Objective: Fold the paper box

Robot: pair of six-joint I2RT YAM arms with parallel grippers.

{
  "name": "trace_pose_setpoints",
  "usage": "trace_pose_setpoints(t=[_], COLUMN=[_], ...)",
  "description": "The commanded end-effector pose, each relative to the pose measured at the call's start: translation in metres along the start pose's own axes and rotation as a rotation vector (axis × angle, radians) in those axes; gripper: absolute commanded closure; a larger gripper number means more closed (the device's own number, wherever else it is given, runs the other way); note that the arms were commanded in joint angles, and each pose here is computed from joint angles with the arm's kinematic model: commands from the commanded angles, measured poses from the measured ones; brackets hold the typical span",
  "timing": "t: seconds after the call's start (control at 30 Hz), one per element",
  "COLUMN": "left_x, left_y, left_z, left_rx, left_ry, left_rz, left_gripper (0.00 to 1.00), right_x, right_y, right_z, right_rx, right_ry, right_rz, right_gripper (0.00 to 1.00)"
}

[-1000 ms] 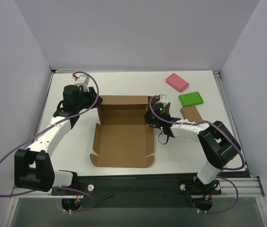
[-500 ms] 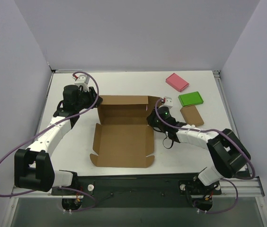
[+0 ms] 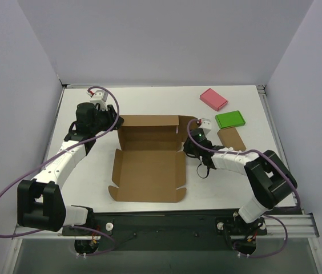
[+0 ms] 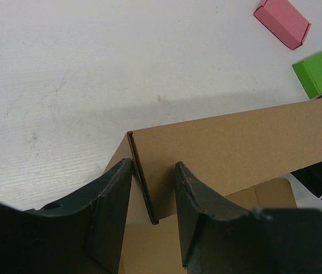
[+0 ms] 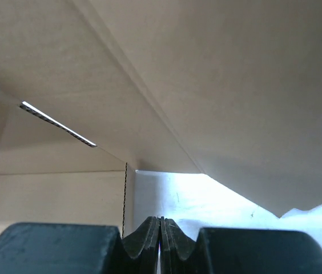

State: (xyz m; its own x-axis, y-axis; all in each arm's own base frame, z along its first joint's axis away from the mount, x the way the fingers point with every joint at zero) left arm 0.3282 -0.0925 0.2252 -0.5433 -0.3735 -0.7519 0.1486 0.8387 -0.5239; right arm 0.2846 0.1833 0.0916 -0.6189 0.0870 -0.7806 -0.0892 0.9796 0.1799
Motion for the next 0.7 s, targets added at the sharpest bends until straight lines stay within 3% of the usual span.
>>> trace_pose_setpoints(t=[0.0, 0.67], left_x=[0.015, 0.016], left_y=[0.009, 0.009], left_z=[0.0, 0.001], left_rx=[-0.051, -0.047], left_ry=[0.087, 0.093], left_rz=[0.012, 0.01], left_gripper=[0.55, 0.55], right_x=[-0.024, -0.015], right_y=[0.014, 0.048], right_z=[0.003, 0.018], right_rx=[-0.061, -0.218], right_ry=[-0.073, -0.039], right_rz=[0.004, -0.001], right_gripper=[0.92, 0.92])
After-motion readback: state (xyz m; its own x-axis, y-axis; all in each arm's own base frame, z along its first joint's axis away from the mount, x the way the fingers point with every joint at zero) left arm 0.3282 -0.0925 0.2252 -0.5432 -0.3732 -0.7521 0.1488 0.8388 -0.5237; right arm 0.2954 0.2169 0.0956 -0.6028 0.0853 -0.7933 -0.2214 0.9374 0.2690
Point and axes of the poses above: each gripper's point midway between its finger pads, its own z axis out along the fingers, its own y axis along the line the jaws close on, x = y × z, the point moved 8 cm from there along -z, back along the fingers, and after that the axes turned 11 degrees about -z, right-handed, at the moved point
